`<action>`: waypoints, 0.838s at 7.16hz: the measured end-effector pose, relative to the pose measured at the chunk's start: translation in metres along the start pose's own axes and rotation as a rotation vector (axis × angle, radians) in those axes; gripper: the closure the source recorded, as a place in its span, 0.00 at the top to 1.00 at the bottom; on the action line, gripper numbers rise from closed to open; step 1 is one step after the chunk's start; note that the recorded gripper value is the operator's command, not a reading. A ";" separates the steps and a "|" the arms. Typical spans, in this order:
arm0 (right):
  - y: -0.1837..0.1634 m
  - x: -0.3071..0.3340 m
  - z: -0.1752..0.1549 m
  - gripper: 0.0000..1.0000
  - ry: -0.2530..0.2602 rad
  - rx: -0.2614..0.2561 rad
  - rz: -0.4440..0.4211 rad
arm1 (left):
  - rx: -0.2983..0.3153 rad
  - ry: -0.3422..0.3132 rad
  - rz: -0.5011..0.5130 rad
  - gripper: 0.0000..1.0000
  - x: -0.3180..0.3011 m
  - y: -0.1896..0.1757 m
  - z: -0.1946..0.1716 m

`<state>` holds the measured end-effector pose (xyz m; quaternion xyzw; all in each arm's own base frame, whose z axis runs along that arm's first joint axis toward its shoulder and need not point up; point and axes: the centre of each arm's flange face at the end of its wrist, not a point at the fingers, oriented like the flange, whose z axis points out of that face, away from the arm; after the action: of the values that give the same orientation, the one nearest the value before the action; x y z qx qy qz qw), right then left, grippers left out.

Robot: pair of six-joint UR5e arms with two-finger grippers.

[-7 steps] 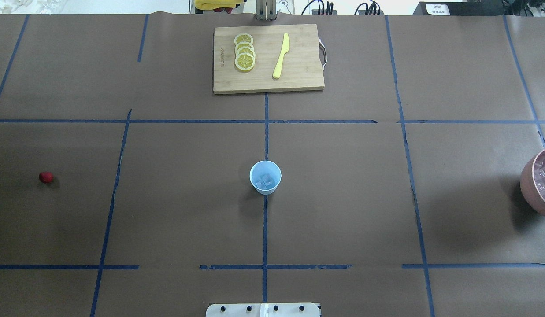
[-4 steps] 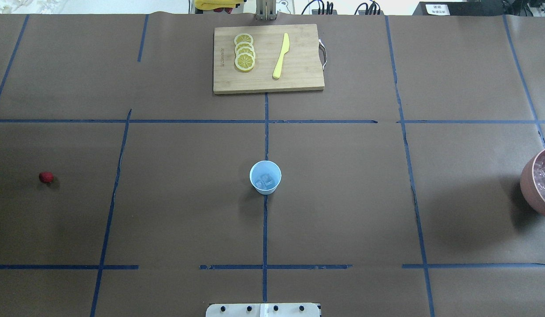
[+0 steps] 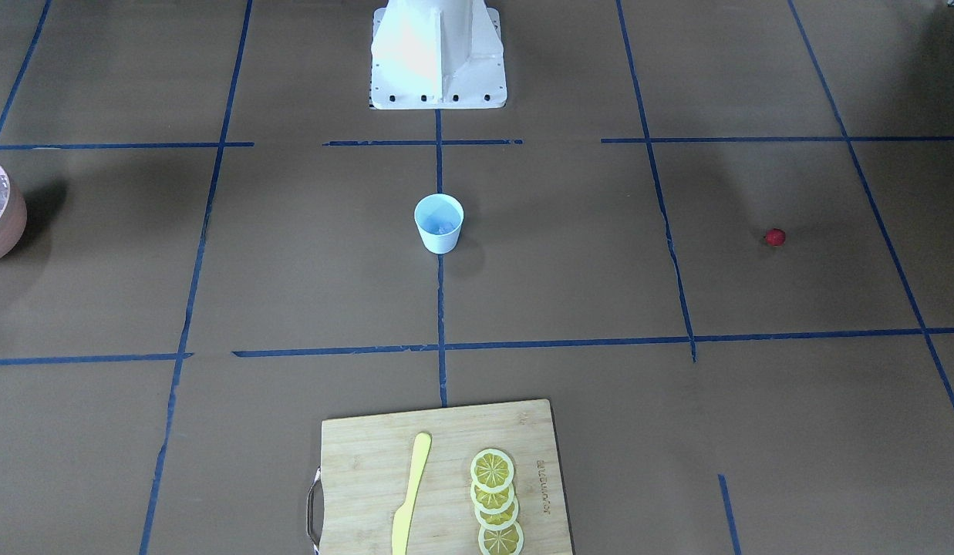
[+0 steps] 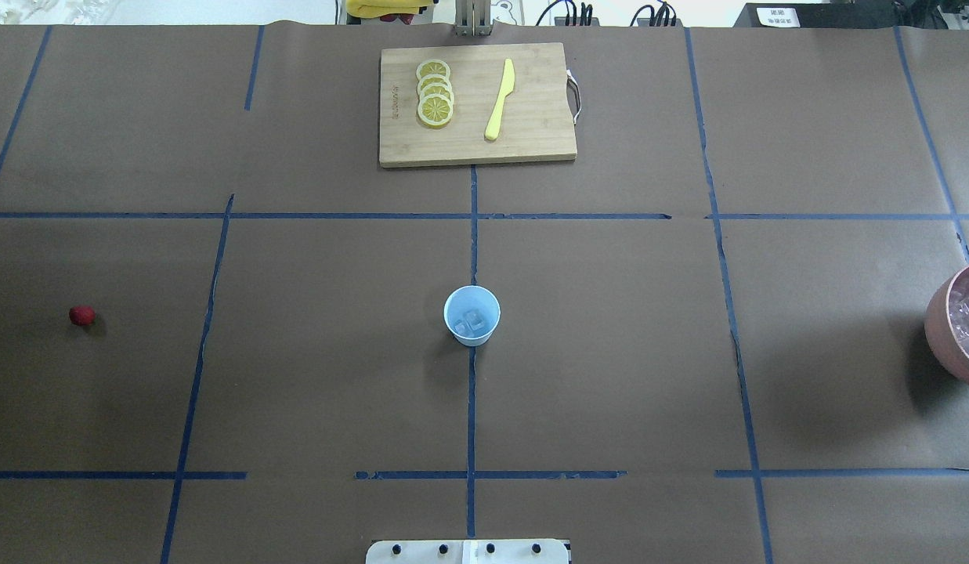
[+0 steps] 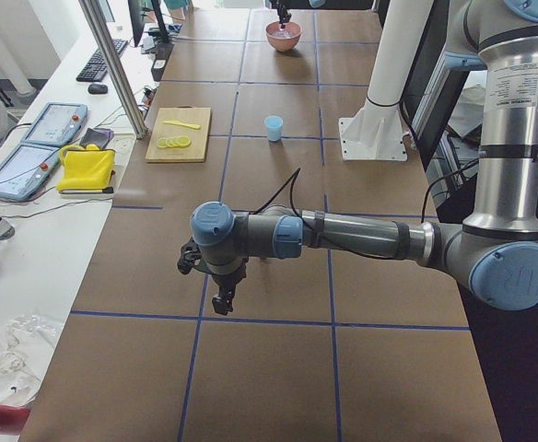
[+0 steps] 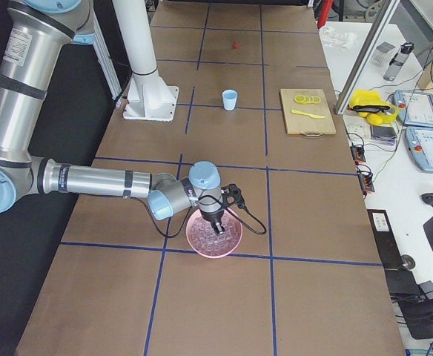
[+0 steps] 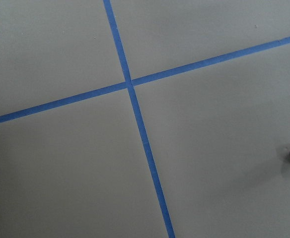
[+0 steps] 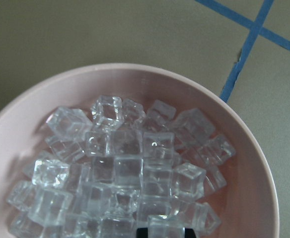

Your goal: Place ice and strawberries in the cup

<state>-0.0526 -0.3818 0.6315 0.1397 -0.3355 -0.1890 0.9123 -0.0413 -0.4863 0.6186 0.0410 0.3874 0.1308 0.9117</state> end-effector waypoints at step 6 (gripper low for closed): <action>-0.235 -0.184 -0.035 0.00 -0.108 0.036 0.163 | 0.001 0.000 0.003 1.00 0.001 -0.001 0.000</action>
<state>-0.2177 -0.5056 0.4126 0.1181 -0.3976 -0.1154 0.9026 -0.0405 -0.4874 0.6174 0.0418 0.3873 0.1319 0.9115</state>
